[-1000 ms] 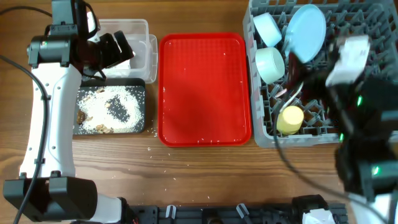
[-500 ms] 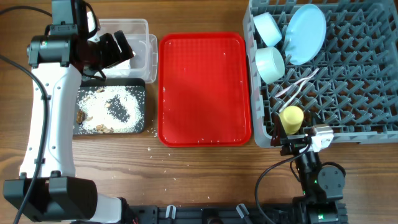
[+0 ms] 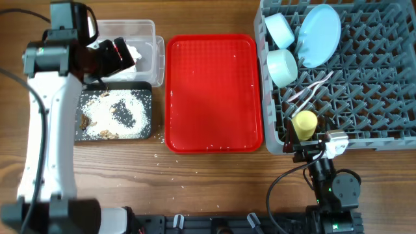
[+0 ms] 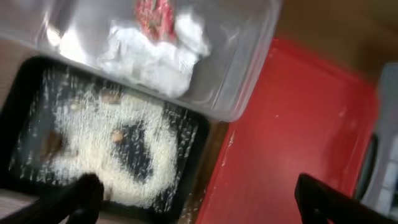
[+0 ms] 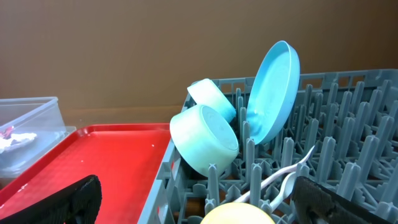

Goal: Sort waste into correct bins and load items into the dishwasher rack

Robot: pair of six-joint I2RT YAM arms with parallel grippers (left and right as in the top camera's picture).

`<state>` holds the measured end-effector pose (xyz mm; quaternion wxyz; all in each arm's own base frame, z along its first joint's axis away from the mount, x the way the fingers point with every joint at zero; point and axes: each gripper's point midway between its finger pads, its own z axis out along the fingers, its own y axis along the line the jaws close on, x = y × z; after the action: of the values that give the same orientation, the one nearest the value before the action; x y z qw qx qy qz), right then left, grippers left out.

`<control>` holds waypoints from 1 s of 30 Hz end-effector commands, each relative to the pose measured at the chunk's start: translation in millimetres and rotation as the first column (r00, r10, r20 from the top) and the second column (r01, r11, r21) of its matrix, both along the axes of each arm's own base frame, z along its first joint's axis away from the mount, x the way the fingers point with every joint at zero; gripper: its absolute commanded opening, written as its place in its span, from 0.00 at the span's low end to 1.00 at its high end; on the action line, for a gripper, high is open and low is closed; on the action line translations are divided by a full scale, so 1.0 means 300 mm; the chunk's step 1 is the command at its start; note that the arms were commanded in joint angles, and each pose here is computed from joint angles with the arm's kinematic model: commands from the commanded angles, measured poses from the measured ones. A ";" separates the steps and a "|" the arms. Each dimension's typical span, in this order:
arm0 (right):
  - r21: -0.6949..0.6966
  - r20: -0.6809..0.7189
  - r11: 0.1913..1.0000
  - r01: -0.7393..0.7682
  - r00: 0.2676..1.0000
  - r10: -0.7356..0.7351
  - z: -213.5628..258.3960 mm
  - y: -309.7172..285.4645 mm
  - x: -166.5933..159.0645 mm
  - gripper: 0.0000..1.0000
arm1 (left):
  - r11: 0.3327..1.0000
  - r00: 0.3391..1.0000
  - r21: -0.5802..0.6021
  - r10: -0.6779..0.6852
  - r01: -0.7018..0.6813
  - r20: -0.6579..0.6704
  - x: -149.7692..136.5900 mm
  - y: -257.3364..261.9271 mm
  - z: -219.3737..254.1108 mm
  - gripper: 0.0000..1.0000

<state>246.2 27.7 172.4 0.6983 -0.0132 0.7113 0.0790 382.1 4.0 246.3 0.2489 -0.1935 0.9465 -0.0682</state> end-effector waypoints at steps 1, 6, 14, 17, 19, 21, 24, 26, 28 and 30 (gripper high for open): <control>0.018 -0.005 1.000 -0.004 1.000 0.004 -0.003 0.001 0.000 1.00 | 0.998 0.949 0.007 -0.062 0.063 0.308 -0.025 -0.045 0.166 1.00; 0.018 -0.004 1.000 -0.004 1.000 0.004 -0.002 0.001 0.000 1.00 | 0.994 0.779 0.038 -0.101 0.098 0.619 -0.210 -0.068 0.081 1.00; 0.018 -0.004 1.000 -0.004 1.000 0.004 -0.002 0.001 0.000 1.00 | 0.980 0.564 0.153 -0.200 0.131 0.801 -0.437 -0.094 -0.216 1.00; 0.019 -0.004 1.000 -0.004 1.000 0.004 -0.002 0.001 0.000 1.00 | 0.979 0.560 0.170 -0.203 0.112 0.803 -0.450 -0.080 -0.277 1.00; 0.018 -0.005 1.000 -0.004 1.000 0.004 -0.003 0.001 0.000 1.00 | 0.980 0.566 0.168 -0.198 0.105 0.800 -0.451 -0.074 -0.316 1.00; 0.018 -0.005 1.000 -0.004 1.000 0.004 -0.003 0.001 0.000 1.00 | 0.980 0.541 0.169 -0.197 0.101 0.818 -0.454 -0.075 -0.298 1.00; 0.018 -0.004 1.000 -0.004 1.000 0.004 -0.002 0.001 0.000 1.00 | 0.980 0.525 0.172 -0.197 0.098 0.828 -0.457 -0.075 -0.284 1.00; 0.018 -0.005 1.000 -0.004 1.000 0.004 -0.003 0.001 0.000 1.00 | 0.980 0.525 0.172 -0.197 0.098 0.828 -0.457 -0.075 -0.284 1.00; 0.018 -0.004 1.000 -0.004 1.000 0.004 -0.002 0.001 0.000 1.00 | 0.980 0.525 0.172 -0.197 0.097 0.828 -0.457 -0.075 -0.284 1.00; 0.018 -0.004 1.000 -0.004 1.000 0.004 -0.002 0.001 0.000 0.99 | 0.980 0.526 0.172 -0.197 0.097 0.827 -0.457 -0.075 -0.285 1.00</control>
<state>246.6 27.7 170.1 0.6947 -0.0129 0.7148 0.0789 245.0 -19.4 162.3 0.6722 -0.0497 0.7269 -0.1316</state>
